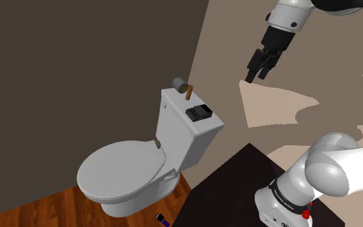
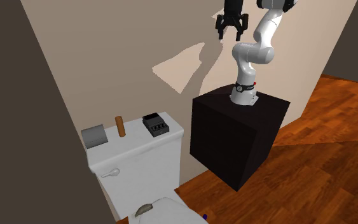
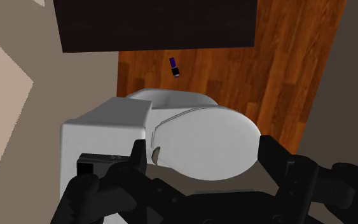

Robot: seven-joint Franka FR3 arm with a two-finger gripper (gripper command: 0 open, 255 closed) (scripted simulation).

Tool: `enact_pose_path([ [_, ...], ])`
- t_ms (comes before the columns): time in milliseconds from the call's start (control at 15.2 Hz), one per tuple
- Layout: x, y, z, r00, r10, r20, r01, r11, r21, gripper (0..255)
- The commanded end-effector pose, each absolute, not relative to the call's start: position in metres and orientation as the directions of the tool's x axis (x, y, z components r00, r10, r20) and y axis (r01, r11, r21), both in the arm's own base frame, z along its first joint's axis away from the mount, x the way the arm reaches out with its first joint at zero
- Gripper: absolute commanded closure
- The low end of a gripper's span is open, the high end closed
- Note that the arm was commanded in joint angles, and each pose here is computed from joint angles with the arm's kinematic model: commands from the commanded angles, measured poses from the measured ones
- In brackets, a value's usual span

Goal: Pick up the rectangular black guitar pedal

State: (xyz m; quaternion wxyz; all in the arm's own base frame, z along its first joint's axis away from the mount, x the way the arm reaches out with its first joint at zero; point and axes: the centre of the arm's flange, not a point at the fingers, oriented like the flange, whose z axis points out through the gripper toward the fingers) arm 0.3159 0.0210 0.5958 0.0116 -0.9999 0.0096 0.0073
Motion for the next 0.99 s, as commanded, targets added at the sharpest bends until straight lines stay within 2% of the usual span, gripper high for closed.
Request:
enact_pose_path([
  [0,0.316,0.021,0.596,1.000,-0.019,-0.015,-0.019,-1.000,-0.023,0],
  [924,0.355,-0.101,0.462,0.966,0.257,0.033,0.258,-0.965,-0.040,0],
])
